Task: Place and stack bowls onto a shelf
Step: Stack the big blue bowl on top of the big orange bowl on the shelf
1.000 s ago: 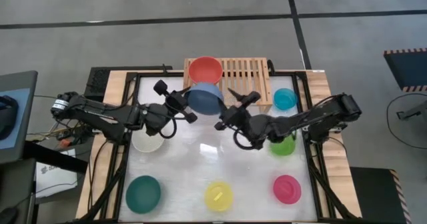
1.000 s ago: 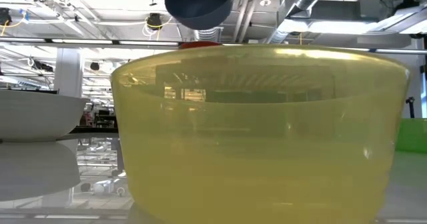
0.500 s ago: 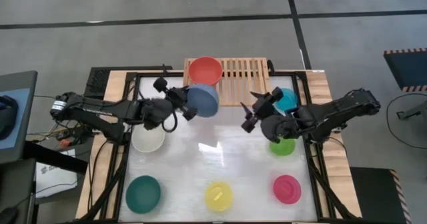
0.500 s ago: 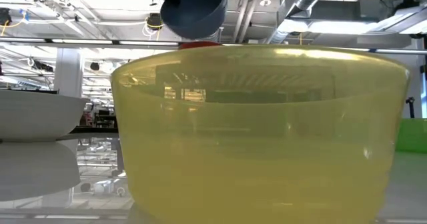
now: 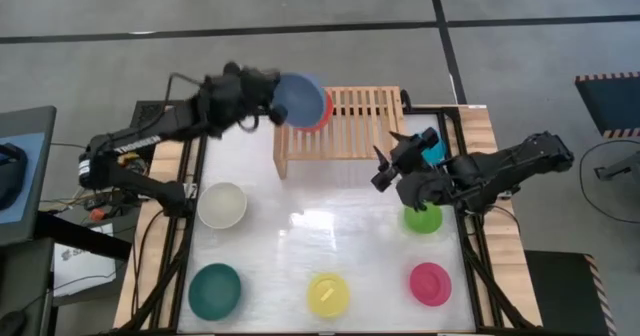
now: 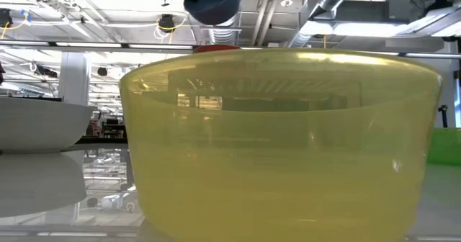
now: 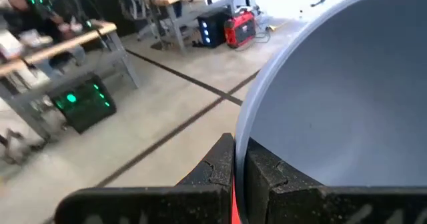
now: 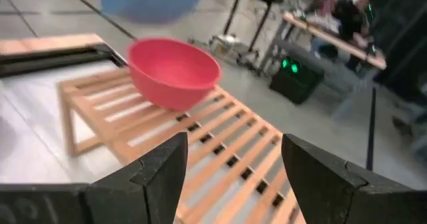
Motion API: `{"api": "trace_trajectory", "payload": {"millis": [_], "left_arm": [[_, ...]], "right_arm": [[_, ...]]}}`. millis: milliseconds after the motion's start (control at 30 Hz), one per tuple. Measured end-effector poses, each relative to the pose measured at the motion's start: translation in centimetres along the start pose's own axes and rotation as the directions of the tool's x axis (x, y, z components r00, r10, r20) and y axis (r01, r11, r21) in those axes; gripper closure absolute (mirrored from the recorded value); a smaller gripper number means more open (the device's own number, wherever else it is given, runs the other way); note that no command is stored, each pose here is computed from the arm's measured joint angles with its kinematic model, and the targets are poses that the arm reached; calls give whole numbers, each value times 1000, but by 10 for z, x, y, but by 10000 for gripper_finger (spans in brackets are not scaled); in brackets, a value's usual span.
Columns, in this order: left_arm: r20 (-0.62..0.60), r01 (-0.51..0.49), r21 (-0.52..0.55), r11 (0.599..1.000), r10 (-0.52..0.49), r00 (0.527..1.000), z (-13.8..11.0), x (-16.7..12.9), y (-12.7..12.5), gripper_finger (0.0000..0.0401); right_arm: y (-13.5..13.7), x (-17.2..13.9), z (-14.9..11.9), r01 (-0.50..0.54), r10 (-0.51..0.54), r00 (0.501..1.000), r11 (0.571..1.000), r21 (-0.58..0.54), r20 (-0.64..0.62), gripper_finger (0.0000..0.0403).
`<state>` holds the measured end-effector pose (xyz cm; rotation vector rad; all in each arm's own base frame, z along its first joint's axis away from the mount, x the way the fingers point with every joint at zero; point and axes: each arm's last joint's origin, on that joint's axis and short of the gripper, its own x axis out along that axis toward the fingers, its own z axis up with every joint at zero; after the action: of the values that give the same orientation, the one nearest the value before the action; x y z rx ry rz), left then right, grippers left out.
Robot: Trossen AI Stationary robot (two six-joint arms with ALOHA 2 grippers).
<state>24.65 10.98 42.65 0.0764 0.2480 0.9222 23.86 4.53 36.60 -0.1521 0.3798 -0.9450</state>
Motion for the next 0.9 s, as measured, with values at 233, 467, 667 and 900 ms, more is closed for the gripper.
{"api": "trace_trajectory", "payload": {"millis": [233, 467, 667, 900], "left_arm": [[-198, 103, -70, 992, -115, 973, 16, 53, 20, 401], [-388, 160, -68, 985, -174, 905, 30, 92, 21, 401], [-487, 251, -109, 962, -272, 830, 35, 107, 22, 401], [-610, 237, -134, 962, -268, 745, 13, 129, 26, 401]], "right_arm": [[-1, 23, -5, -117, 115, 985, 993, -7, -132, 133], [-1, 54, -30, -426, 418, 882, 905, 10, -218, 133], [-12, 61, -47, -555, 565, 813, 825, 104, -142, 133], [-21, 54, -61, -579, 590, 806, 804, 137, -51, 133]]}}
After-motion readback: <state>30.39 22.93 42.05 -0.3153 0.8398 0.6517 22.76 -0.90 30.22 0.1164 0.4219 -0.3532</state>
